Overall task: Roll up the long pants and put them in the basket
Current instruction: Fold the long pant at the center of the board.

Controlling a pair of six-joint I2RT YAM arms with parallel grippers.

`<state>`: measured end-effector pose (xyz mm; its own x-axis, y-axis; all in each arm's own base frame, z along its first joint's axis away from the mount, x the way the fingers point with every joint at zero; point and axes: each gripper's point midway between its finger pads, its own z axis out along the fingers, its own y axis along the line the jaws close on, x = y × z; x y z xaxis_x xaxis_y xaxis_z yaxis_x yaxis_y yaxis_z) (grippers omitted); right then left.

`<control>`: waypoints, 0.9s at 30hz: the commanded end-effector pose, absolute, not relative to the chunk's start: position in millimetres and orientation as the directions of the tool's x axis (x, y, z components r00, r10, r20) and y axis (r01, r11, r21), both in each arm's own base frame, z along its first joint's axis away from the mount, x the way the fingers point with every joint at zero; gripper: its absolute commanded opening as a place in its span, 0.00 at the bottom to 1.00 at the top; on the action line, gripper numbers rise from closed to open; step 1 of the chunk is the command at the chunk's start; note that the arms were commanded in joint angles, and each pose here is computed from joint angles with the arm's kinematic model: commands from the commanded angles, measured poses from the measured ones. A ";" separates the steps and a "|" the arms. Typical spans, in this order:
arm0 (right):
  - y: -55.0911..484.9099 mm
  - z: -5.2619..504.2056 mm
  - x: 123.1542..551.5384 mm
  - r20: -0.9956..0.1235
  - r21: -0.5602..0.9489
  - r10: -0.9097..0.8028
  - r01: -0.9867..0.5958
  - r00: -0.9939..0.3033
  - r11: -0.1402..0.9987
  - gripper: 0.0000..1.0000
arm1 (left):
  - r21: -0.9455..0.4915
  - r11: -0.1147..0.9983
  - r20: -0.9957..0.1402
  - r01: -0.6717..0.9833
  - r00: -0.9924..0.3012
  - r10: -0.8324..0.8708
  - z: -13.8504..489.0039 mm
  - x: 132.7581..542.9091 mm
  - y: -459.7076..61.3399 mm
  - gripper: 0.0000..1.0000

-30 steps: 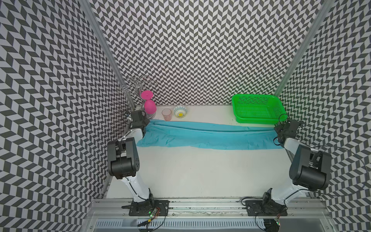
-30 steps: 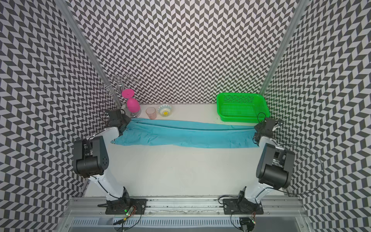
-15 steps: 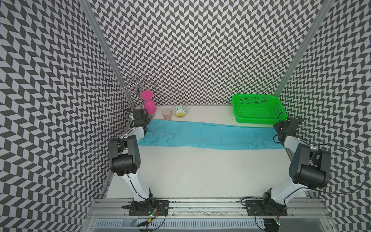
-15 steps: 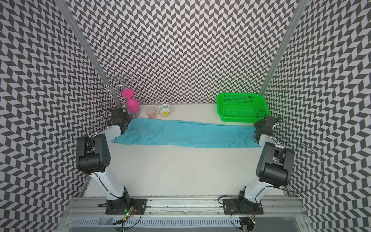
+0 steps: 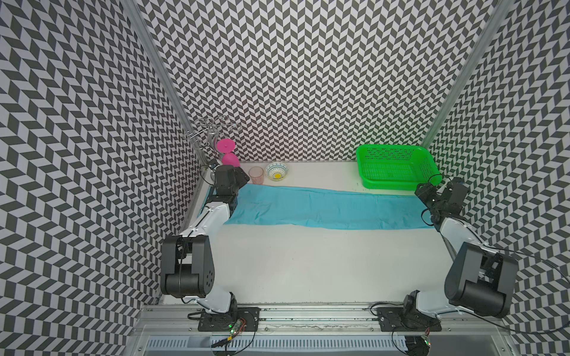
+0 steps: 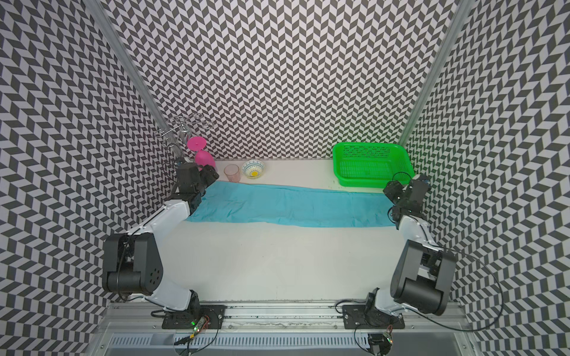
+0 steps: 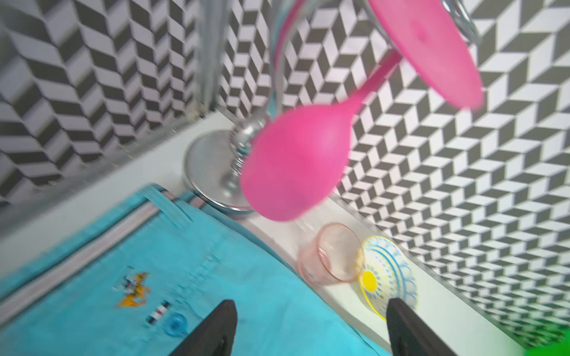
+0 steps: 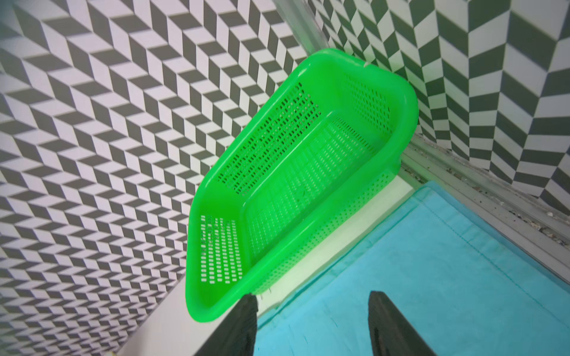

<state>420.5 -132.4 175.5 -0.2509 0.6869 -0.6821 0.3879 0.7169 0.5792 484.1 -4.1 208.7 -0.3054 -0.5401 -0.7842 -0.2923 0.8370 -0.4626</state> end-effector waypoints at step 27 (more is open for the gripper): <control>-210.9 68.9 388.6 -0.572 0.438 0.773 0.693 -0.276 0.572 0.97 | -0.437 0.888 -0.763 0.143 -0.581 -0.283 187.5 438.6 -171.3 0.94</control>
<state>389.9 -206.5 72.5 -0.2961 0.7647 -0.5723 0.6747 0.5915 0.4414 443.2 -166.6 182.8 -0.5862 -0.2984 -0.7532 0.1132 0.8904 -0.4409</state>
